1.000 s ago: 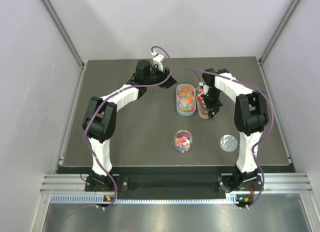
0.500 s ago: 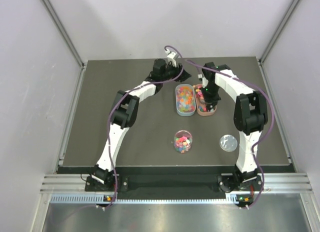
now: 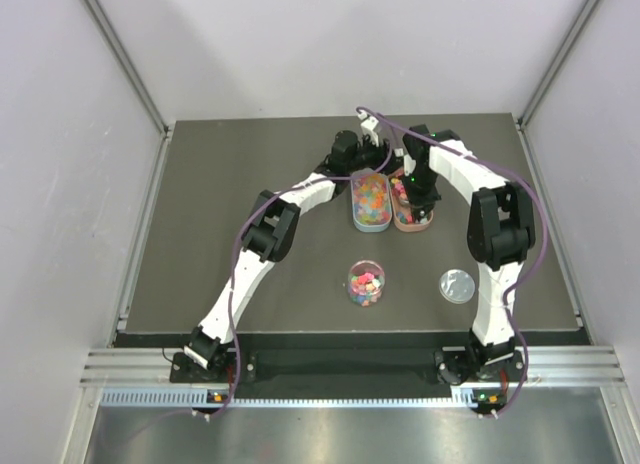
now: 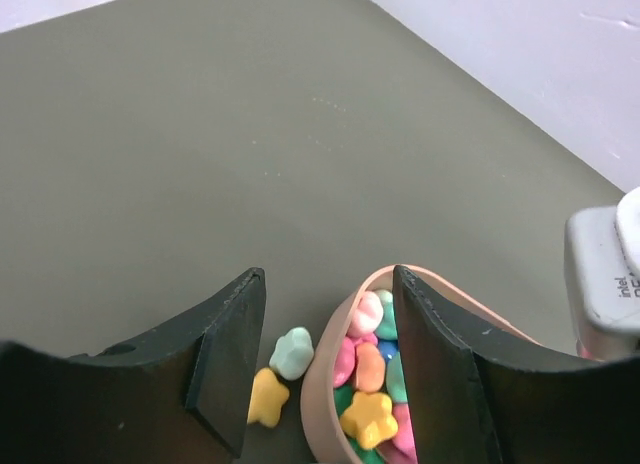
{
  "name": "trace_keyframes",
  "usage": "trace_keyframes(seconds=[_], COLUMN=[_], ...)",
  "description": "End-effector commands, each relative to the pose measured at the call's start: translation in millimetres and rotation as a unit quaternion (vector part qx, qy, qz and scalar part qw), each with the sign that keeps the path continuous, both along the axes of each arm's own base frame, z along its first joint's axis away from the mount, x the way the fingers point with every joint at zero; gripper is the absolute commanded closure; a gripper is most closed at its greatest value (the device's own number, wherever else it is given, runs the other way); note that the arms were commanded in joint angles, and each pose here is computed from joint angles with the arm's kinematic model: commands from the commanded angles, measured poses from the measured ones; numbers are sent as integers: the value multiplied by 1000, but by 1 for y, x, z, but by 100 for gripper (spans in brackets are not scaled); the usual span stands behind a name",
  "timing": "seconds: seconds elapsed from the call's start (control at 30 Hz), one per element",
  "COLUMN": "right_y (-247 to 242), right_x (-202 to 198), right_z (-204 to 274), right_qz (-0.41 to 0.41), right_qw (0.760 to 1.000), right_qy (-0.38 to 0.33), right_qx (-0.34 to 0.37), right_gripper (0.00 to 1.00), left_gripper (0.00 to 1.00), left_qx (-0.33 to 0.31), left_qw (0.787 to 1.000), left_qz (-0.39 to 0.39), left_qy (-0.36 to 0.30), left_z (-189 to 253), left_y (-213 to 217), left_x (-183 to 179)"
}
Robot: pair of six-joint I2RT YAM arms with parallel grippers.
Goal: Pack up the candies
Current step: Scoop the fake candies from the storage box.
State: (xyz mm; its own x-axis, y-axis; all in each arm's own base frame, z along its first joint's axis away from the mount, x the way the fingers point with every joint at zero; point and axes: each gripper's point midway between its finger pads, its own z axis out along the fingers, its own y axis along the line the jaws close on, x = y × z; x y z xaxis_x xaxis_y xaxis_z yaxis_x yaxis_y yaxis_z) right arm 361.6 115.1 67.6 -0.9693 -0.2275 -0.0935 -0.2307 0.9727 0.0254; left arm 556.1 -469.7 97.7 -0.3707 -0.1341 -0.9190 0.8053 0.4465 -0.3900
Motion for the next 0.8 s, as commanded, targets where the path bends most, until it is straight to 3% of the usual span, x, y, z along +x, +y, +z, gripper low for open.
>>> trace_keyframes(seconds=[0.0,0.23,0.5,0.77], right_y=[4,-3,4,8], right_x=[-3,-38,15,20], right_z=[11,8,8,-13], right_qz=[11,9,16,9], right_qw=[1000,1000,1000,1000], right_qy=[-14,26,-6,4], right_qx=[6,11,9,12], right_gripper=[100,100,100,100], left_gripper=[41,42,44,49], left_qx=[-26,-22,-16,-12], left_qw=[998,998,999,999], left_qz=[5,-5,-33,-51], left_qy=[-60,-52,-35,-10], left_z=[33,26,14,1], left_y=[-5,-5,-11,-15], left_x=[9,5,-9,-23])
